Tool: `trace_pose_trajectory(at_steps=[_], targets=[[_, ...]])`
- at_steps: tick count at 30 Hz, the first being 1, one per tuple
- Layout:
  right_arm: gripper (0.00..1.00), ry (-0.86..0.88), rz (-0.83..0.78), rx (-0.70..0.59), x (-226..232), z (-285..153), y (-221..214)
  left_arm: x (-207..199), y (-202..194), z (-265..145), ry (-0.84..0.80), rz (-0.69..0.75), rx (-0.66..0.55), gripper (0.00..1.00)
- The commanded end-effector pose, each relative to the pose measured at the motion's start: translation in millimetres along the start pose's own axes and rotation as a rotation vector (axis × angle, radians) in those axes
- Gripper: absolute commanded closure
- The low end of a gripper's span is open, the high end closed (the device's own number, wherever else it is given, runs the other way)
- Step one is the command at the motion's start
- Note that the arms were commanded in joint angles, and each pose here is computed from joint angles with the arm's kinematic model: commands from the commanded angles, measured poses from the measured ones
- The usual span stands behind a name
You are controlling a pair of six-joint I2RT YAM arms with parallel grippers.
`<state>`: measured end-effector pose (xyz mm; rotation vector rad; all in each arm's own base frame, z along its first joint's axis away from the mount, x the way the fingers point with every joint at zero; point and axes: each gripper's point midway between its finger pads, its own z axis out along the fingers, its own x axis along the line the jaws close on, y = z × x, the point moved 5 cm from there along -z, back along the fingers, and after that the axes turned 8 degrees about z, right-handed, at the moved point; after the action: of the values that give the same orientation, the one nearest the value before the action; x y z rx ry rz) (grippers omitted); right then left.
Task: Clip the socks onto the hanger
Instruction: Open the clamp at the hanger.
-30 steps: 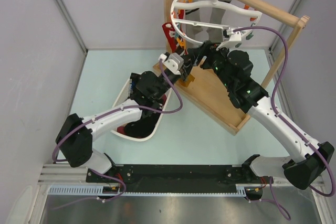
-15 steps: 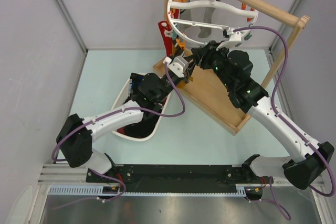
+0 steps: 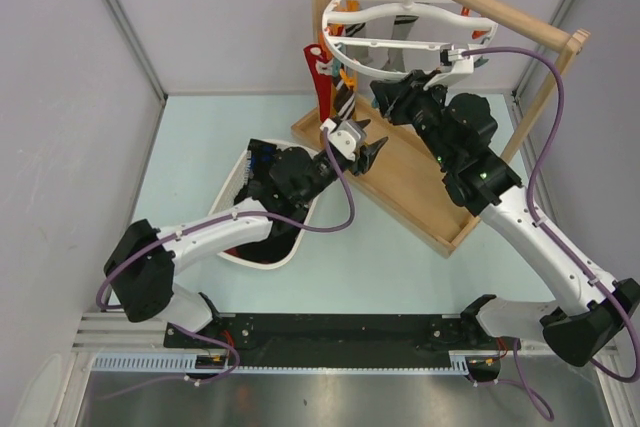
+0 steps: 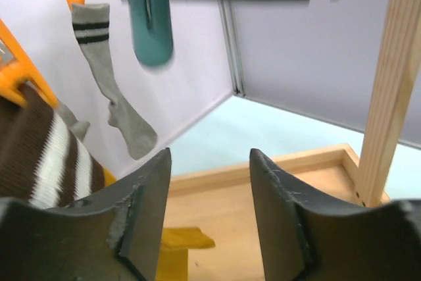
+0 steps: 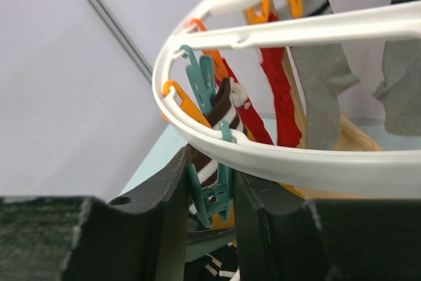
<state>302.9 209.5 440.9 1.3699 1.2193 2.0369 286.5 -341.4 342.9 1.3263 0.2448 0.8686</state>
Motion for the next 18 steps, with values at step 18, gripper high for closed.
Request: trace_pose_trajectory(at_steps=[18], targets=[[1.0,0.069,0.049,-0.058,18.2,-3.0,25.6,26.7,46.3,6.6,0.046,-0.038,-0.148,0.27]])
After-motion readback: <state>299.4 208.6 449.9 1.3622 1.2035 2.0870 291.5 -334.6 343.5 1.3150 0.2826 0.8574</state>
